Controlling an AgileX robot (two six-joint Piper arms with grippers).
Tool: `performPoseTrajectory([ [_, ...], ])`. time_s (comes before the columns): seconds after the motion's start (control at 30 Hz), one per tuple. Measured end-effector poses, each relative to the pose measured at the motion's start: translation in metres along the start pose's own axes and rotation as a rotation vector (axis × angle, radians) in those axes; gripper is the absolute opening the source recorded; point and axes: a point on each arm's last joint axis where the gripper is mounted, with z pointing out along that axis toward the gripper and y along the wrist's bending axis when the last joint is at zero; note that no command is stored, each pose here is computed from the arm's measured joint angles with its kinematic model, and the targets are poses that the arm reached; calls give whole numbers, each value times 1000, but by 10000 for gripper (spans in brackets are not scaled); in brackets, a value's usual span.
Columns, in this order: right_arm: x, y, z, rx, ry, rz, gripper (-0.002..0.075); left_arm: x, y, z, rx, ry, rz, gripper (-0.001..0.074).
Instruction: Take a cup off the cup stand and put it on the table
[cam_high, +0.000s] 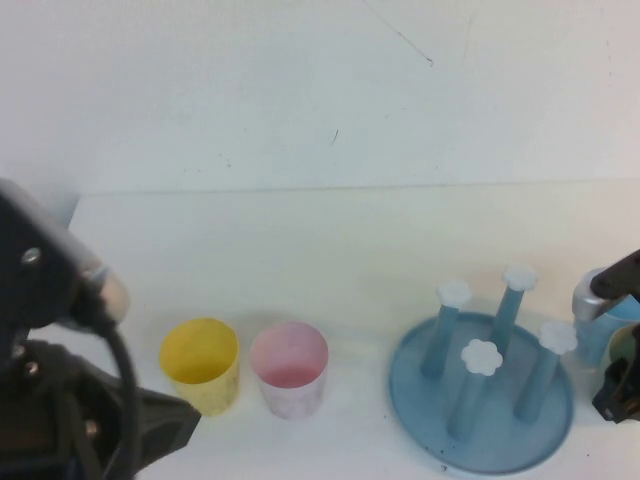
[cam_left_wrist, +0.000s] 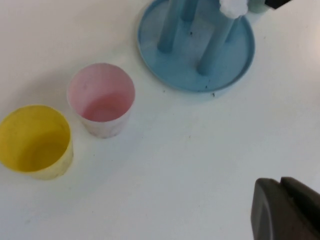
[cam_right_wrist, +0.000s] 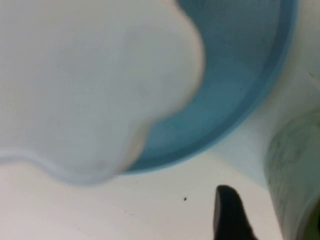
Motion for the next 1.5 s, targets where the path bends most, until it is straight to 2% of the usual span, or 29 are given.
performPoseTrajectory([
  [0.27,1,5,-14,-8,-25,15,370,53,8,5,17,-117,-36,-2],
  [0.47,5,14,-52,22,-121,-9,372,88,17,17,3,-202,-27,-2],
  [0.63,16,28,-90,42,-203,-38,365,100,24,17,-62,-254,39,-2],
  [0.77,31,41,-122,73,-291,-67,286,99,28,13,-115,-293,94,-2],
  [0.9,48,54,-151,115,-390,-97,136,99,31,13,-142,-301,115,-2],
  [1.0,57,61,-165,139,-442,-112,70,99,31,12,-144,-303,112,-2],
  [1.07,76,73,-184,183,-527,-137,15,99,31,12,-146,-304,112,-2],
  [1.2,102,85,-189,212,-593,-154,4,98,31,12,-146,-318,114,-2],
  [1.5,156,106,-163,236,-675,-181,-1,96,32,11,-165,-337,131,-2],
])
